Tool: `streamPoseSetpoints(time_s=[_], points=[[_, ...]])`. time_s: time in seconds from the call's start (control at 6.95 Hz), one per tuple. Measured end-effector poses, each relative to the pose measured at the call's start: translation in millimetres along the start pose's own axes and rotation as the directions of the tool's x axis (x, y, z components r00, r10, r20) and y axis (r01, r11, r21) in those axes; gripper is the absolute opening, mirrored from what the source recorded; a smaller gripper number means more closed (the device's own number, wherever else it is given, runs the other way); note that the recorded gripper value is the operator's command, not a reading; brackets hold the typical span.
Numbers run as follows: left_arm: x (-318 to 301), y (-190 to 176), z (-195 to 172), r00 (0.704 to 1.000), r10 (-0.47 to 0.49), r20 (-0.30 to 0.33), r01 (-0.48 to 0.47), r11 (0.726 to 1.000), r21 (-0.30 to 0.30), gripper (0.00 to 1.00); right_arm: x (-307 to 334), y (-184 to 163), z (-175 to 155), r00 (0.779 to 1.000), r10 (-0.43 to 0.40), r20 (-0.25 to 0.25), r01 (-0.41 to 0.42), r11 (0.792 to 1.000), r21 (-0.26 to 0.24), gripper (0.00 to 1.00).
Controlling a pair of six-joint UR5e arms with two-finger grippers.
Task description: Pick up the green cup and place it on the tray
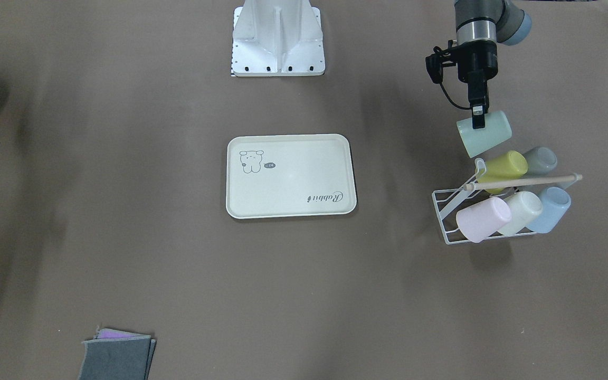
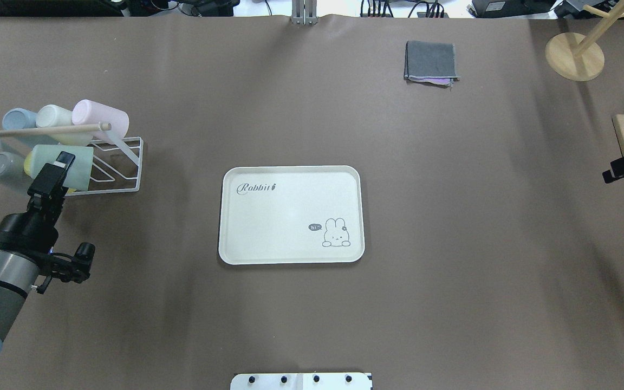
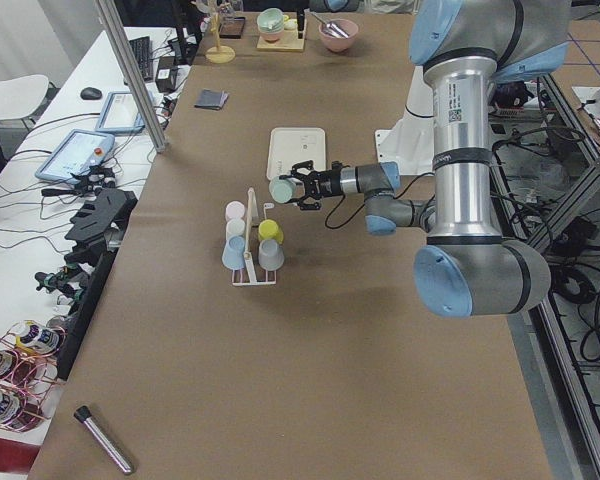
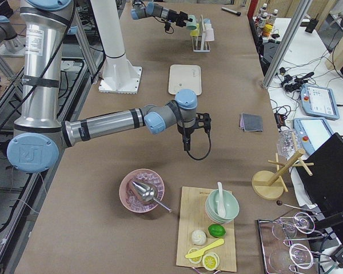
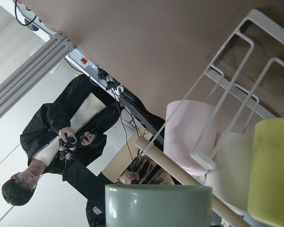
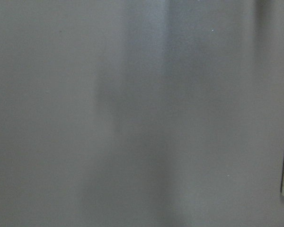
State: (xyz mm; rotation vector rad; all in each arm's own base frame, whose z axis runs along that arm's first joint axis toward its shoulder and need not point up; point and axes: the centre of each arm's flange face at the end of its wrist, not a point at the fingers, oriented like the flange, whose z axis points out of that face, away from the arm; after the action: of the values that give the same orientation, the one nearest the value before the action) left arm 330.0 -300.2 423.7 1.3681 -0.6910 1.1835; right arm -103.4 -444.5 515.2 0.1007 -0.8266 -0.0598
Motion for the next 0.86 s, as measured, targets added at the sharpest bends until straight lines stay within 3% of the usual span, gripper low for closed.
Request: streamPoseSetpoints(time_s=[0.14,0.29,0.43,0.58,0.86], points=[[1,-10,-4,0.988,-0.156,-0.016,0.157,0.987,0.038,0.75,5,0,-6,1.0,-0.008,-0.026,0.008,1.0,-0.005,1.0],[-6,-23,-6,0.955,-0.297,-0.024,0.298,0.952,0.073,0.75,11,-1,-9,0.999,-0.013,-0.041,0.012,1.0,-0.006,1.0],[-15,-36,-7,0.903,-0.429,-0.037,0.43,0.896,0.105,0.75,17,-1,-13,0.999,-0.018,-0.048,0.018,1.0,-0.003,1.0],[-18,-48,-6,0.83,-0.553,-0.071,0.557,0.821,0.127,0.75,24,0,-16,0.998,-0.024,-0.051,0.024,1.0,0.001,1.0],[-17,-73,-1,0.649,-0.743,-0.162,0.76,0.636,0.132,0.75,42,11,-20,0.999,0.002,-0.054,-0.003,1.0,-0.024,1.0]])
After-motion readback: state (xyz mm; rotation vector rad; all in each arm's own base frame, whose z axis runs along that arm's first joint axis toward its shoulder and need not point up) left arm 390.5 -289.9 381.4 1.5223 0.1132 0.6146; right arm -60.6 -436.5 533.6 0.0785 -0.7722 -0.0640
